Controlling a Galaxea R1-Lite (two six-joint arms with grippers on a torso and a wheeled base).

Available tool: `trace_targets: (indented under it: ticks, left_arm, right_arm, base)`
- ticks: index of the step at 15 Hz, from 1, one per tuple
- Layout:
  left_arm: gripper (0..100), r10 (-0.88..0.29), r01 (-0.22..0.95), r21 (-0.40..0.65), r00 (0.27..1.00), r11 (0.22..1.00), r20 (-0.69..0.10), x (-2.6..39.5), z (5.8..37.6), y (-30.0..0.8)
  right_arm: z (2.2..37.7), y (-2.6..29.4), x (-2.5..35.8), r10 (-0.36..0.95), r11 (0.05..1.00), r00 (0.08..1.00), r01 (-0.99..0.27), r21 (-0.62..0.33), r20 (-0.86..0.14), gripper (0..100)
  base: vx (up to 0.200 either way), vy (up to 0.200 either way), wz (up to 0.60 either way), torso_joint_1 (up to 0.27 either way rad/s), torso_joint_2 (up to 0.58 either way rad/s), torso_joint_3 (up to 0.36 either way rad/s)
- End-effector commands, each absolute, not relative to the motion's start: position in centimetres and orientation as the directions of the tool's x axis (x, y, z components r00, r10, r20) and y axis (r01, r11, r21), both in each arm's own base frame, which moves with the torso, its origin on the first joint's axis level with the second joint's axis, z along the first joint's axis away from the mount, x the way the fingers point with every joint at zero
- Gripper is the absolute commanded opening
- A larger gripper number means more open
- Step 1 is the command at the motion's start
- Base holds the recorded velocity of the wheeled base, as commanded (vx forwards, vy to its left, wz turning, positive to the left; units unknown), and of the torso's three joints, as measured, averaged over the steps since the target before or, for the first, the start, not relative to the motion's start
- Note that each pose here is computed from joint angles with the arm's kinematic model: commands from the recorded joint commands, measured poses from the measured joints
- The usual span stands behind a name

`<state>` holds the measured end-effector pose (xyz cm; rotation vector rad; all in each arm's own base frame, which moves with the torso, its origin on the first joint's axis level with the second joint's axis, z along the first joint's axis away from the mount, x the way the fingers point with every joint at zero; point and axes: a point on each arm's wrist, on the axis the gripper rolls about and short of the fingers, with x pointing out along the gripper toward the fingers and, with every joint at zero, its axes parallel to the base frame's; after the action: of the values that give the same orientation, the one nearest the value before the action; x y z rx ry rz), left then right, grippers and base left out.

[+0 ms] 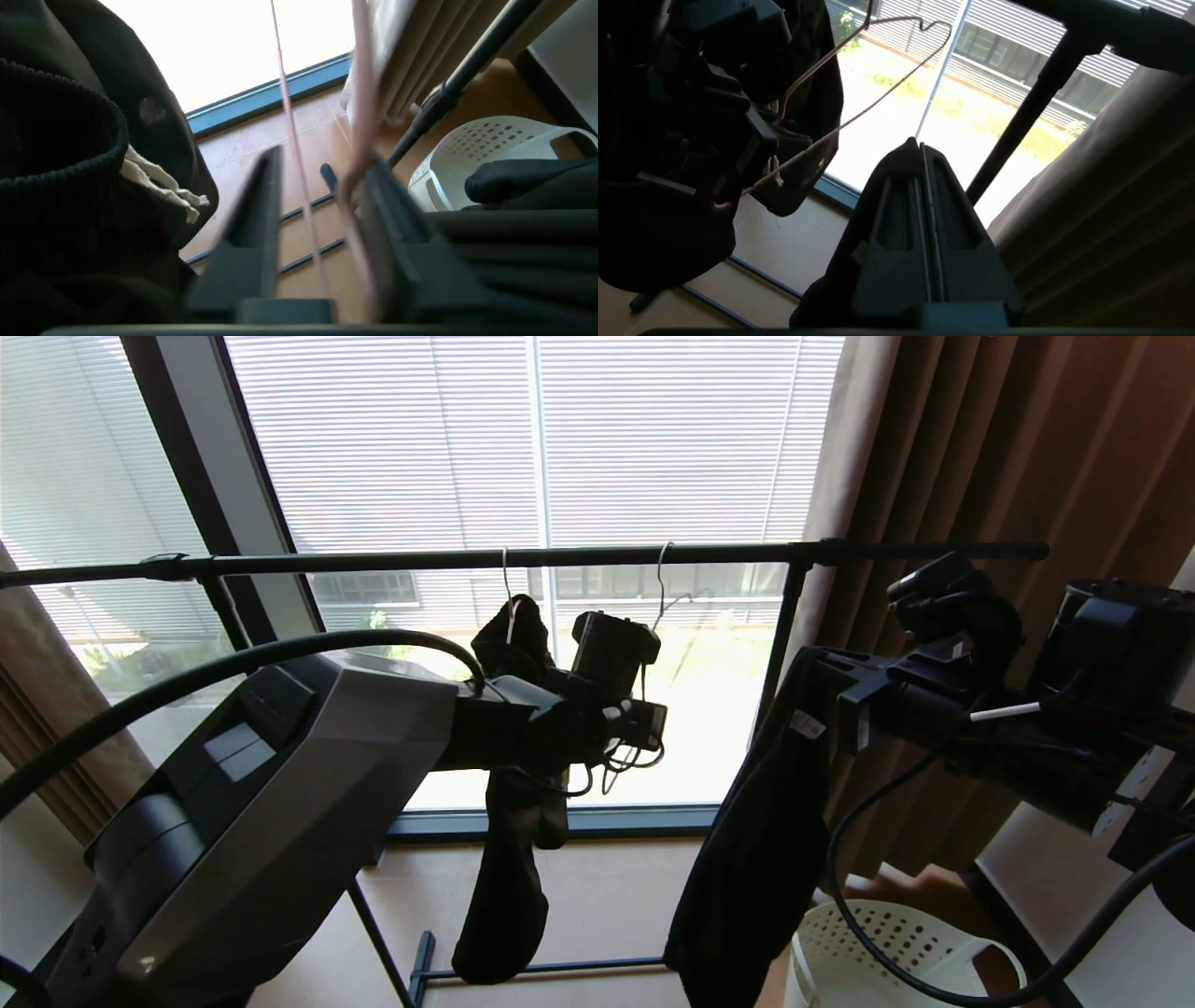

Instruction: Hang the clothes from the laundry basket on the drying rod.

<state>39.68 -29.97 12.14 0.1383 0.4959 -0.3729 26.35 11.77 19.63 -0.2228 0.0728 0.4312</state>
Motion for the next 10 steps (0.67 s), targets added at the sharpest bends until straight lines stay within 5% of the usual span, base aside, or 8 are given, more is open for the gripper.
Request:
trace_targets:
  ticks: [1, 10]
  left_arm:
    - [0, -0.321, 0.380, 0.034, 0.822, 0.924, -0.471, 39.4, 13.1, -29.9]
    - [0, -0.330, 0.377, 0.020, 0.834, 0.926, -0.443, 36.8, 17.2, -27.8]
  right_arm:
    - [19.6, 11.8, 26.4, 0.407, 0.884, 0.906, -0.423, -0.199, -0.119, 0]
    - [19.6, 11.8, 26.4, 0.407, 0.884, 0.906, -0.423, -0.200, -0.118, 0]
  base:
    - [0.000, 0.000, 0.00, 0.000, 0.00, 0.000]
    - [0.000, 0.000, 0.00, 0.000, 0.00, 0.000]
